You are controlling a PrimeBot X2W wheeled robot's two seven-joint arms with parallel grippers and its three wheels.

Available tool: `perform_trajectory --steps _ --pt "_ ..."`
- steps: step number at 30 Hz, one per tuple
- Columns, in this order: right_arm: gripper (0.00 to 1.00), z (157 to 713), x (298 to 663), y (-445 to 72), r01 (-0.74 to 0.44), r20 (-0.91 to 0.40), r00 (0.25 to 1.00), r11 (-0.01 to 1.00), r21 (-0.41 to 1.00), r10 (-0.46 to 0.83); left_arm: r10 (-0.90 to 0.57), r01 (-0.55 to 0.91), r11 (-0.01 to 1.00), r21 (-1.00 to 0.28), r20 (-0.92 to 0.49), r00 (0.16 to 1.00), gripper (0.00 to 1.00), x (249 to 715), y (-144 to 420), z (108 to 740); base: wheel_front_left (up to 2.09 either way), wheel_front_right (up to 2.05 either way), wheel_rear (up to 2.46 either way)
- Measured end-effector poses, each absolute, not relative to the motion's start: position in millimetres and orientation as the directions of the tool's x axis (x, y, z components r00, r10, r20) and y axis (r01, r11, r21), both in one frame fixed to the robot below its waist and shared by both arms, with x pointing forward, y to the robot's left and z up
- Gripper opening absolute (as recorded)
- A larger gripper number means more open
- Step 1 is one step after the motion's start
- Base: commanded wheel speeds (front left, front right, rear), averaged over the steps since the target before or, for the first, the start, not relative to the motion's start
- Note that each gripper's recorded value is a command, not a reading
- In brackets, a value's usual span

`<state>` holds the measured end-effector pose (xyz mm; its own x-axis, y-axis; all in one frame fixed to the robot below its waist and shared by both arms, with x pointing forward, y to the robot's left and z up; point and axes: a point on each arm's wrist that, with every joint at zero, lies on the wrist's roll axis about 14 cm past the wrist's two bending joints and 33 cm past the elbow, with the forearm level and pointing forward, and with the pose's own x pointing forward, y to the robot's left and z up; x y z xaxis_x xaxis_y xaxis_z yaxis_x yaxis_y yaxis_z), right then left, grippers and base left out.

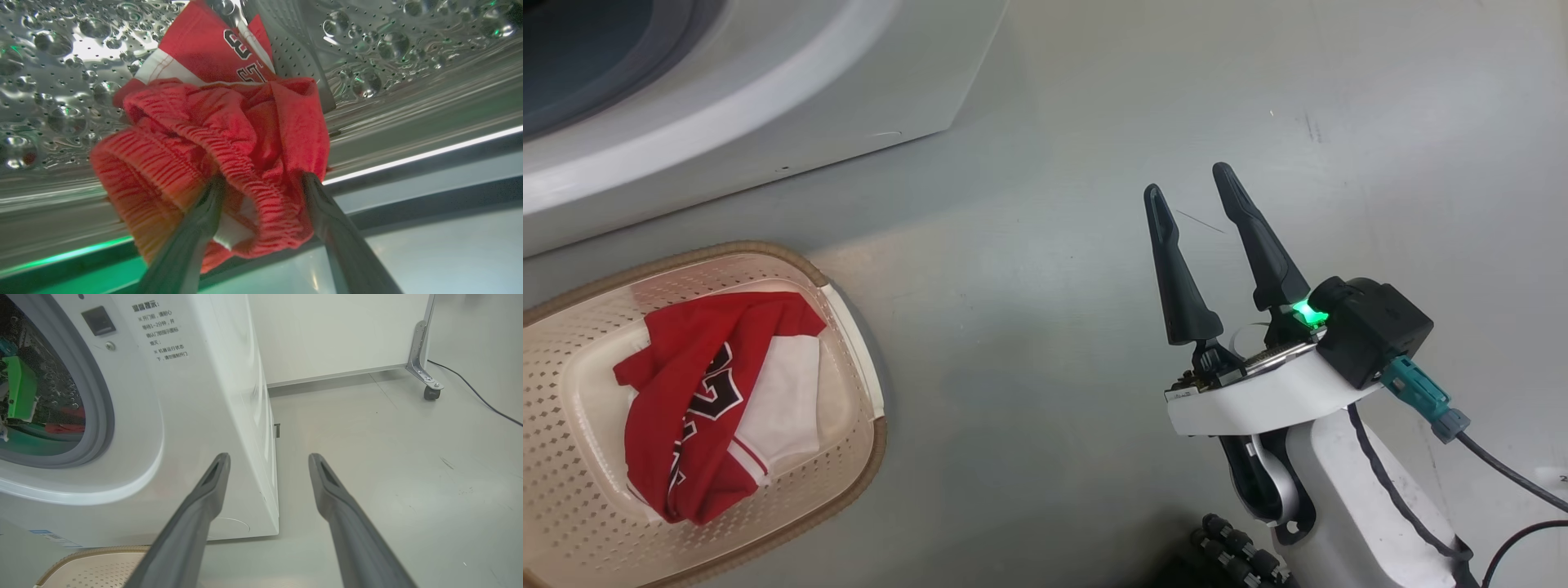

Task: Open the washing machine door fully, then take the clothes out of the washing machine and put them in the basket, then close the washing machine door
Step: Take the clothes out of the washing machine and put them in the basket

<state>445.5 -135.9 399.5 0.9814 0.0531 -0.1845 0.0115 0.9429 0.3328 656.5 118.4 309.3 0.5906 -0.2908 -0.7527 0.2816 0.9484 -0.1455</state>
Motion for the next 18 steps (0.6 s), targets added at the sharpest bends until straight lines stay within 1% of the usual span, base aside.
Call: perform_trajectory --steps 3,5,6,7,8,9,10,18 --pt "1.00 399.4 445.1 -136.7 0.015 -0.186 0.981 0.943 0.334 0.050 -0.286 0.277 0.949 -0.152 -0.784 0.551 1.00 653.6 119.7 304.3 0.00 0.00 0.00" --pt "1.00 399.3 444.8 -136.8 0.015 -0.187 0.981 0.943 0.333 0.050 -0.287 0.273 0.949 -0.158 -0.792 0.539 1.00 654.0 119.1 303.7 0.00 0.00 0.00" --pt "1.00 399.2 444.7 -136.8 0.015 -0.187 0.981 0.943 0.333 0.050 -0.286 0.273 0.949 -0.158 -0.796 0.534 0.95 654.0 119.1 303.2 0.00 0.00 0.00" --pt "1.00 399.1 444.5 -136.9 0.016 -0.188 0.981 0.943 0.333 0.050 -0.285 0.272 0.949 -0.158 -0.797 0.532 0.73 654.4 119.3 302.9 0.00 0.00 0.00" --pt "1.00 398.7 444.4 -137.9 0.023 -0.191 0.981 0.944 0.330 0.043 -0.284 0.270 0.950 -0.159 -0.800 0.528 0.45 654.4 119.6 302.3 0.00 0.00 0.00" --pt "1.00 398.5 444.4 -138.3 0.024 -0.191 0.981 0.944 0.329 0.042 -0.285 0.267 0.950 -0.163 -0.802 0.526 0.28 654.4 119.7 301.7 0.00 0.00 0.00" --pt "1.00 398.5 444.4 -138.6 0.025 -0.192 0.981 0.944 0.328 0.041 -0.288 0.264 0.950 -0.168 -0.801 0.525 0.00 654.5 119.5 301.4 0.00 0.00 0.00" --pt "1.00 401.2 447.0 -139.4 0.022 -0.181 0.983 0.945 0.327 0.040 -0.291 0.259 0.950 -0.175 -0.797 0.530 0.00 655.7 119.6 302.9 0.00 0.00 0.00"
